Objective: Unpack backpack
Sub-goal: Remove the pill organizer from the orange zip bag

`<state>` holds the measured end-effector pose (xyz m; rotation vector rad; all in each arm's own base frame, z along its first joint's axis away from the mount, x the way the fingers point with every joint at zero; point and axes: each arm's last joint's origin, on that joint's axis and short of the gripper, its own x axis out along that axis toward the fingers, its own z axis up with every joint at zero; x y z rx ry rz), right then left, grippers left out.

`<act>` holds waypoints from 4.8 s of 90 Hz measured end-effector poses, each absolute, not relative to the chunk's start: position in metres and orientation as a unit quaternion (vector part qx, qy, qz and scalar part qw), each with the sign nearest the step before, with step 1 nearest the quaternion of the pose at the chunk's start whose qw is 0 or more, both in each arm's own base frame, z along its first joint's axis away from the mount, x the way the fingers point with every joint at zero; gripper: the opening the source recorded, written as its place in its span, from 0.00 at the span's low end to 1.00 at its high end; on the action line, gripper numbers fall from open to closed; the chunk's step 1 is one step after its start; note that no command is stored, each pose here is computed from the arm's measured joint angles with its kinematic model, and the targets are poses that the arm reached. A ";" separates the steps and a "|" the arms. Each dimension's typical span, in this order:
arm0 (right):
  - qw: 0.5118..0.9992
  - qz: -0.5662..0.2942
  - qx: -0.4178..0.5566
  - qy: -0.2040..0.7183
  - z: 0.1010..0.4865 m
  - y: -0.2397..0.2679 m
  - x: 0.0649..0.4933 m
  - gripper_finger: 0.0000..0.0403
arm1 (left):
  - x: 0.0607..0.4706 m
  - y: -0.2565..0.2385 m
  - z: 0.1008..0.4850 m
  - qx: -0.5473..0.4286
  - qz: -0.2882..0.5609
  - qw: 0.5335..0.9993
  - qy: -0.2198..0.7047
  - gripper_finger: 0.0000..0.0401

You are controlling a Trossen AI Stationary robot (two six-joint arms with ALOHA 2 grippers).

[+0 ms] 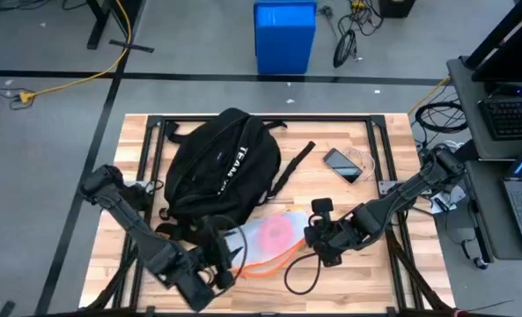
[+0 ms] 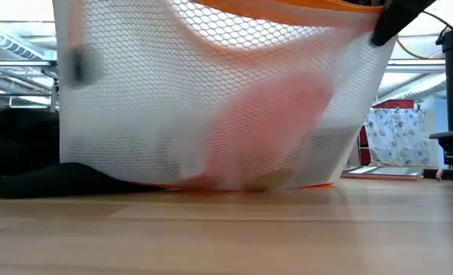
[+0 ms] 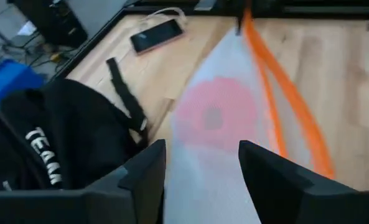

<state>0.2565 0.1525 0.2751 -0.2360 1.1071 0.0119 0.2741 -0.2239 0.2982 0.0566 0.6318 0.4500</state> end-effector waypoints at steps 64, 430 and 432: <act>0.849 0.014 -0.117 0.515 0.276 0.154 0.258 0.00 | 0.370 -0.224 0.215 0.056 0.106 0.930 0.349 0.48; 0.837 0.091 -0.133 0.522 0.175 0.204 0.326 0.47 | 0.379 -0.168 0.225 0.069 0.167 0.894 0.409 0.00; 0.838 0.084 -0.138 0.522 0.175 0.204 0.326 0.47 | 0.379 -0.169 0.226 0.066 0.165 0.896 0.408 0.00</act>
